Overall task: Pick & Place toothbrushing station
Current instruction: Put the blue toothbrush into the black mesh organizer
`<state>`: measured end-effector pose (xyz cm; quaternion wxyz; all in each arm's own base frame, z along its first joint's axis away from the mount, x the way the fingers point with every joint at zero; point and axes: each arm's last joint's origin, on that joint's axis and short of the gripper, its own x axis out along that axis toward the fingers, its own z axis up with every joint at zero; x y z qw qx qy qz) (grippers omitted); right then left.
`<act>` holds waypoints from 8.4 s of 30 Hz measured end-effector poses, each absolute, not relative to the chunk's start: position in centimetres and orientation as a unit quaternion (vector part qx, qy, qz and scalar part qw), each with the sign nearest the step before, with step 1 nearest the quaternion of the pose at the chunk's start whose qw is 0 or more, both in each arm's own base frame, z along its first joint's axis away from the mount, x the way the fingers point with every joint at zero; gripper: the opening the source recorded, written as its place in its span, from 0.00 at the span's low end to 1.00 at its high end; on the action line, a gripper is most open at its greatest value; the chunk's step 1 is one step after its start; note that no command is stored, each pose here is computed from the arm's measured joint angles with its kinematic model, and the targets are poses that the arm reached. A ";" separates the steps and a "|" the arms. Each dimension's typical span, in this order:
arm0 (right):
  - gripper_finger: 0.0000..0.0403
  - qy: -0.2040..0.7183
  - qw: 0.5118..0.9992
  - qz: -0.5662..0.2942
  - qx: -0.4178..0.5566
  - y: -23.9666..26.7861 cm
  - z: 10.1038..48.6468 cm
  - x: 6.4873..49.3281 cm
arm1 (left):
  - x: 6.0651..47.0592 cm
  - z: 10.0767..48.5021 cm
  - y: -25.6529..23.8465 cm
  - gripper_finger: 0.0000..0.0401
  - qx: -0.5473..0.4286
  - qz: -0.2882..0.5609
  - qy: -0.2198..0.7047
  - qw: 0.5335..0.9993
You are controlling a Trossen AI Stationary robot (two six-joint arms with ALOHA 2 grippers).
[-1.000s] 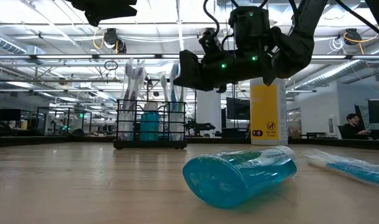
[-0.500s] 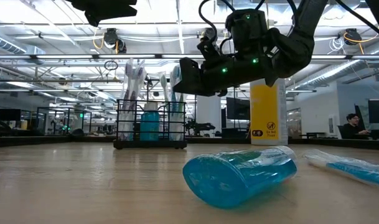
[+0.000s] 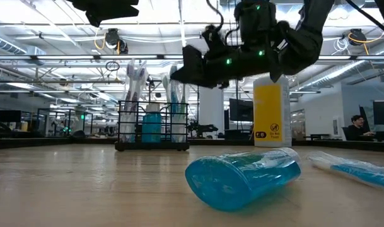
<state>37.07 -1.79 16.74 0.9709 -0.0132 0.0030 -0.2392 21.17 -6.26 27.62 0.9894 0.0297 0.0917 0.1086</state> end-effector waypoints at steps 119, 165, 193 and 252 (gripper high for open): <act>0.00 0.061 0.997 0.033 -0.045 9.4 27.4 28.1 | 23.2 25.7 -7.4 0.47 0.105 0.035 0.119 0.987; 0.00 -0.020 0.999 0.031 0.035 4.2 26.0 32.3 | 26.7 26.9 -3.7 0.45 0.004 -0.022 -0.030 0.999; 0.15 0.015 0.998 -0.053 0.030 3.7 25.3 32.3 | 26.7 26.5 -3.3 0.02 -0.002 -0.008 -0.008 1.000; 0.42 0.078 0.989 -0.128 0.015 1.8 24.0 32.2 | 18.1 27.1 -0.1 0.04 -0.075 0.376 0.128 0.915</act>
